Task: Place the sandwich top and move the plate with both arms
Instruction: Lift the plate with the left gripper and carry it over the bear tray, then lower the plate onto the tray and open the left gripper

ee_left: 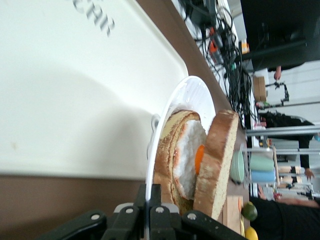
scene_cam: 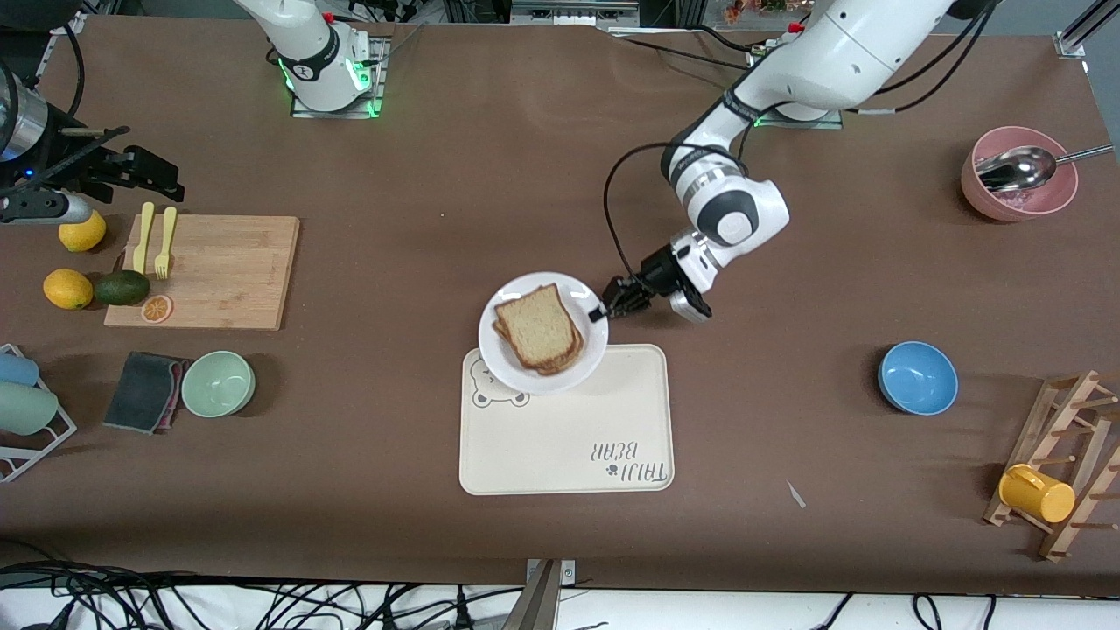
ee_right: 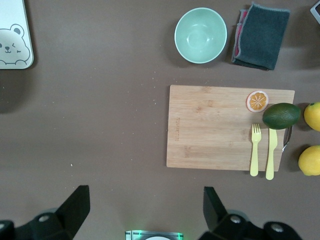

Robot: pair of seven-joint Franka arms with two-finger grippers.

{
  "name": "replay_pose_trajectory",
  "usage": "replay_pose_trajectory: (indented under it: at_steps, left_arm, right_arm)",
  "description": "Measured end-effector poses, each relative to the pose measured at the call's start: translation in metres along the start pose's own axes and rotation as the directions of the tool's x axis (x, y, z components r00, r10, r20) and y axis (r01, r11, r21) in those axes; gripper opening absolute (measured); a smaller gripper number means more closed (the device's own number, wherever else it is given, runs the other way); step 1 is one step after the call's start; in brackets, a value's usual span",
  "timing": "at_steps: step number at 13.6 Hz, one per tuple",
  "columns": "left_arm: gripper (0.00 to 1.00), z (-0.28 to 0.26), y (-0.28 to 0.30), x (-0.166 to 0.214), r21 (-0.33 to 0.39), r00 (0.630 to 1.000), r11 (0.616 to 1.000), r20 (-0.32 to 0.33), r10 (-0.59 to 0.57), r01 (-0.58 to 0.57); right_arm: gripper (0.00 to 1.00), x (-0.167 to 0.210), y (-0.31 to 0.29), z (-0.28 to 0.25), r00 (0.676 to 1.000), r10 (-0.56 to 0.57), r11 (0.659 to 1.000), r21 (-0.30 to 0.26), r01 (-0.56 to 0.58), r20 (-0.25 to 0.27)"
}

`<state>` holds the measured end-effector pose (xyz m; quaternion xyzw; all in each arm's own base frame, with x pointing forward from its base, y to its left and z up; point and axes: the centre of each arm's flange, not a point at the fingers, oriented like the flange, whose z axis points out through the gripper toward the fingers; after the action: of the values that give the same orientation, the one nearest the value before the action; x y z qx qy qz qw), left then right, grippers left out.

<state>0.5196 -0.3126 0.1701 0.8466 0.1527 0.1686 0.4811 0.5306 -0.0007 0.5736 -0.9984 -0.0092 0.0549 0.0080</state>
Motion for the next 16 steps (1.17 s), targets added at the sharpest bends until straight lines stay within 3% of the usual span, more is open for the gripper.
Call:
replay_pose_trajectory:
  at_steps: [7, 14, 16]
  left_arm:
    - [0.04, 0.025, -0.035, 0.082, -0.021, 0.989, 0.998, -0.134, -0.056, 0.054]
    - [0.06, 0.046, -0.058, 0.085, -0.005, 0.989, 0.998, -0.14, -0.056, 0.056]
    - [0.16, 0.044, -0.059, 0.089, -0.003, 0.988, 0.999, -0.147, -0.053, 0.053]
  right_arm:
    - [1.0, 0.0, 0.0, 0.0, 1.0, 0.0, 1.0, 0.0, 0.0, 0.0]
    - [1.0, 0.0, 0.0, 0.0, 1.0, 0.0, 1.0, 0.0, 0.0, 0.002]
    - [1.0, 0.0, 0.0, 0.0, 1.0, 0.0, 1.0, 0.0, 0.0, 0.002]
